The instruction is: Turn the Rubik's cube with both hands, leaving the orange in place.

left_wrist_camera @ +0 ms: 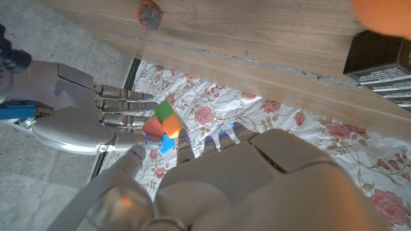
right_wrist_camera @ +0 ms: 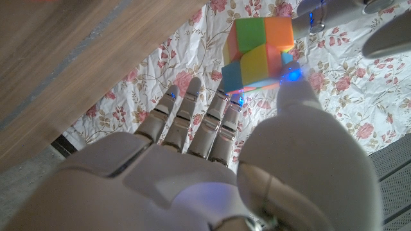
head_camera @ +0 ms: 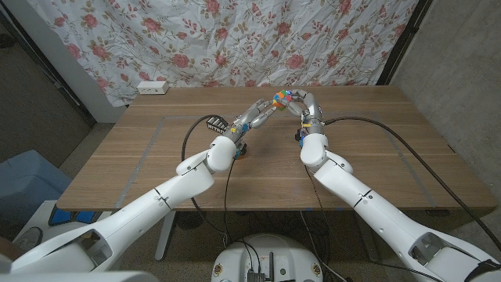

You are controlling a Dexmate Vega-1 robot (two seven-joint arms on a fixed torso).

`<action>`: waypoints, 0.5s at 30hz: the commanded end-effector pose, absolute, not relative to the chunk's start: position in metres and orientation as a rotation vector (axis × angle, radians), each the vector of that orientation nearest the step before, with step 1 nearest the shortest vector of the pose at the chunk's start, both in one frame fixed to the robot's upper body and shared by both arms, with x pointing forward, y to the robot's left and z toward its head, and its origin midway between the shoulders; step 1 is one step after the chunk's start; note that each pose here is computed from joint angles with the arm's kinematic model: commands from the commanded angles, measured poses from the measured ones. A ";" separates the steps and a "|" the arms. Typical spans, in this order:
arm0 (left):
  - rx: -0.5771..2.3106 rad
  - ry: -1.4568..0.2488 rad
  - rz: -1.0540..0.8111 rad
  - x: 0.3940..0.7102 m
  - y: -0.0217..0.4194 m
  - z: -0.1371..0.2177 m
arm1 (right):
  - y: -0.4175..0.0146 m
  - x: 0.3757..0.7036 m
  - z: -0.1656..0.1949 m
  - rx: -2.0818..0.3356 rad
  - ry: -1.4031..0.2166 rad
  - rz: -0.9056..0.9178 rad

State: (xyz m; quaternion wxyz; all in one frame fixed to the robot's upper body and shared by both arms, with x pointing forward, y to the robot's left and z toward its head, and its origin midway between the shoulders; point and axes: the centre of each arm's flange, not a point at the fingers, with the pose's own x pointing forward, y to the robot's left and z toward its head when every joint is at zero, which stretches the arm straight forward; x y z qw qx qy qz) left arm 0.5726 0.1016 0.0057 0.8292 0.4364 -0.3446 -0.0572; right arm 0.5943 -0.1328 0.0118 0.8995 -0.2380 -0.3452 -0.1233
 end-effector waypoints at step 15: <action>0.908 -0.745 -0.134 0.578 0.094 0.008 | -0.128 0.599 0.010 -0.461 -0.718 -0.272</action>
